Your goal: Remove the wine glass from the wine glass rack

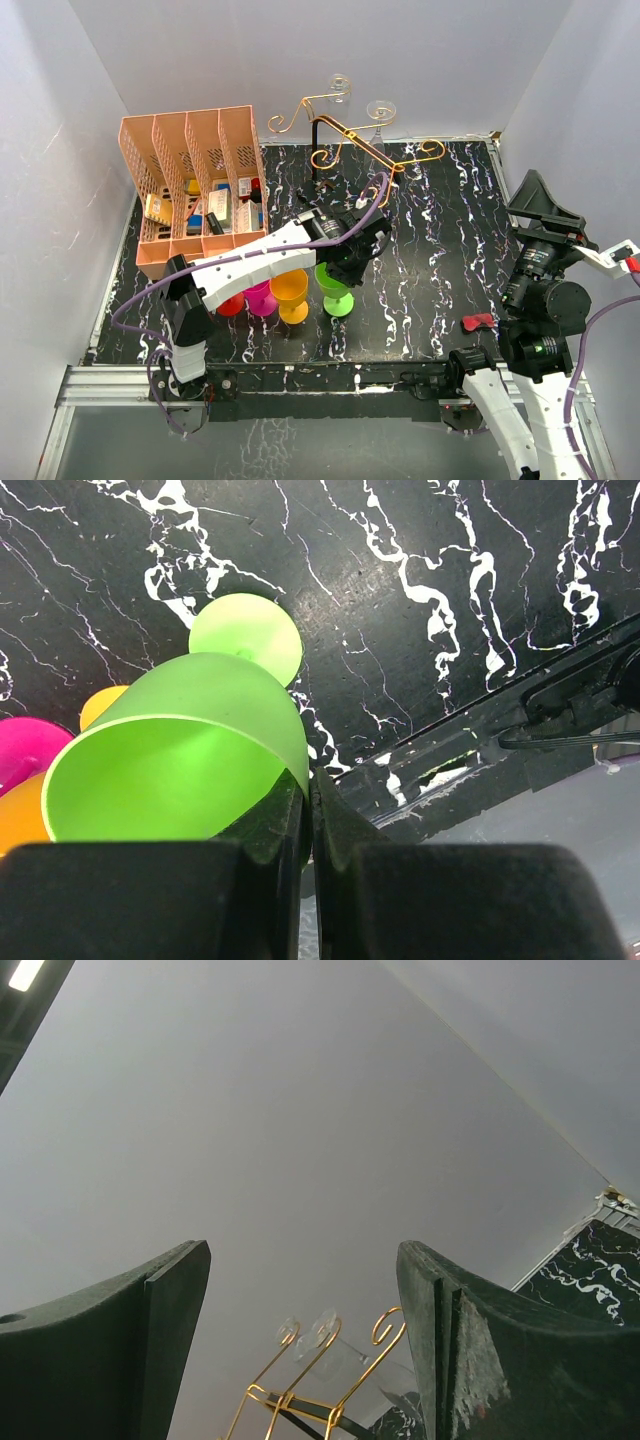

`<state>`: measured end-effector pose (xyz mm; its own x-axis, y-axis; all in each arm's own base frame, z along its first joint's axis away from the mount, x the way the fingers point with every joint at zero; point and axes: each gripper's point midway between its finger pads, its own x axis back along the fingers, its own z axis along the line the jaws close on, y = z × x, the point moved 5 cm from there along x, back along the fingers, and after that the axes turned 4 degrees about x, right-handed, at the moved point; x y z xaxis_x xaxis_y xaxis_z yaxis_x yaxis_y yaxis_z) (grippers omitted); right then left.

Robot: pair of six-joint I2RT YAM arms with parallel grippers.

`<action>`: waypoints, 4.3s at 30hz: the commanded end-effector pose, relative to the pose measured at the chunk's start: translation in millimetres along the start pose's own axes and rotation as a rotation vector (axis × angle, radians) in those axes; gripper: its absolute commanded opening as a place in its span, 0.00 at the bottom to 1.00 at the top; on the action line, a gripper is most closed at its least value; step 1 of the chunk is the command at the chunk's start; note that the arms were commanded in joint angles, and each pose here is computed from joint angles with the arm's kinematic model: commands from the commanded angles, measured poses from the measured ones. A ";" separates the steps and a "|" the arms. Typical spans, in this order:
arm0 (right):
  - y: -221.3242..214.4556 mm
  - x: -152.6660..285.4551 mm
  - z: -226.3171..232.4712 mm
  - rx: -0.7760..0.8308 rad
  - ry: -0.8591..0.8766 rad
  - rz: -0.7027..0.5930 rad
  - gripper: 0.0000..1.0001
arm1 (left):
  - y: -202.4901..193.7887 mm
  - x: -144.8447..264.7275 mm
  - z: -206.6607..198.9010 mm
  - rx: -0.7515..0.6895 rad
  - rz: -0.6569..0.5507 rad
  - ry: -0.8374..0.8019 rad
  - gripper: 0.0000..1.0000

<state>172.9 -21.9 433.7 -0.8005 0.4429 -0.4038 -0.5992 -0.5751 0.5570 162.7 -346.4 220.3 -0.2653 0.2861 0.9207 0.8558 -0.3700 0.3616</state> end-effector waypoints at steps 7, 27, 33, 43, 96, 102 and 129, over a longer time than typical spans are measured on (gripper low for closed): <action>2.3 -1.9 3.4 0.002 0.010 -0.012 0.80 | -8.1 7.9 11.7 -0.006 0.010 0.050 0.00; -6.9 -3.8 2.7 0.002 0.015 0.015 0.79 | -21.7 6.1 14.9 -0.004 0.023 0.066 0.03; -8.1 -3.3 3.3 0.000 0.021 0.022 0.79 | -24.4 6.5 16.1 0.001 0.022 0.064 0.11; -12.4 -5.4 4.7 0.005 0.022 0.043 0.79 | -12.0 32.2 12.3 0.001 -0.077 -0.004 0.37; -272.8 -162.6 76.4 0.450 0.352 0.983 0.75 | 117.0 126.8 236.0 0.181 -1.064 0.123 0.97; -301.5 -174.4 62.9 0.476 0.365 1.016 0.76 | 116.1 126.6 237.3 0.178 -1.066 0.132 0.97; -335.9 -196.0 39.0 0.443 0.358 1.057 0.64 | 118.9 111.1 236.6 0.177 -1.028 0.118 0.97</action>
<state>521.8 111.0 327.1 -0.8654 -0.3507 0.3578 0.4424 -0.2000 0.8742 340.1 -146.6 326.1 -0.9349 0.2808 0.2170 0.2624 0.1352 0.9555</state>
